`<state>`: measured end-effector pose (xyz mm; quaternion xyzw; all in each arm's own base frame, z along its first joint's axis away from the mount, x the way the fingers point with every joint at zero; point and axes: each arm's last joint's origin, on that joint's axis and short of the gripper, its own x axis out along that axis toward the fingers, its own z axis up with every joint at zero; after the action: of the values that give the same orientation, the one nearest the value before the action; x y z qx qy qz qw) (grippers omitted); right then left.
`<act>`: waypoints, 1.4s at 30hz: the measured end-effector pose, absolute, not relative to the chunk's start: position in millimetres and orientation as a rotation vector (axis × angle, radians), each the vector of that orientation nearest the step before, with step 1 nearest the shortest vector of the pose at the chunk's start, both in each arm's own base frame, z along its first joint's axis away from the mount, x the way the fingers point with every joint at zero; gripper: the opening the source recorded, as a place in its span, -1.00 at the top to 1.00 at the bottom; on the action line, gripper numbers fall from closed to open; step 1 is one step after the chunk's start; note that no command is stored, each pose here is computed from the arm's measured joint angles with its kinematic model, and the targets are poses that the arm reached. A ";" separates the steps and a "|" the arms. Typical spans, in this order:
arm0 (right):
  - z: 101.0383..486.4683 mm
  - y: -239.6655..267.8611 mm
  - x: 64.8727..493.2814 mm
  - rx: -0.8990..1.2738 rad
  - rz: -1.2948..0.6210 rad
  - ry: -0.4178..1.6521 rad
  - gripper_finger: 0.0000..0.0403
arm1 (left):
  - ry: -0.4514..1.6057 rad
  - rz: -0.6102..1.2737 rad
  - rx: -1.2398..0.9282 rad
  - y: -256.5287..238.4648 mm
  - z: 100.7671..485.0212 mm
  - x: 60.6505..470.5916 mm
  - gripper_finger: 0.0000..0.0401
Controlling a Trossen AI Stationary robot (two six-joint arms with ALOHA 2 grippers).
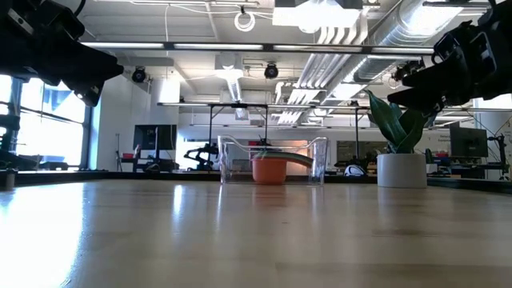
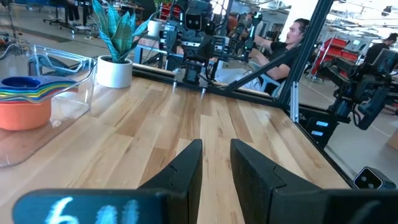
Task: Nest measuring cups in basket
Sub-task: Return to Home Position
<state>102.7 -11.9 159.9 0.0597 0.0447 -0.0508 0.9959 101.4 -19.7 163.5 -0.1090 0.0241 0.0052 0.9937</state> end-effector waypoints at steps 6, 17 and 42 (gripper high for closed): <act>159.8 -11.9 102.7 0.138 -0.103 0.089 -0.43 | 0.048 0.011 -0.219 -19.7 163.5 101.4 0.63; 159.8 -11.9 102.7 0.138 -0.102 0.090 -0.43 | 0.048 0.010 -0.219 -19.7 163.5 101.4 0.63; 159.9 -11.9 102.7 0.138 -0.102 0.090 -0.43 | 0.048 0.011 -0.219 -19.7 163.6 101.4 0.63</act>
<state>102.7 -11.9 159.9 0.0689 0.0449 -0.0510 0.9953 101.4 -19.7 163.6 -0.1091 0.0237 0.0053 0.9937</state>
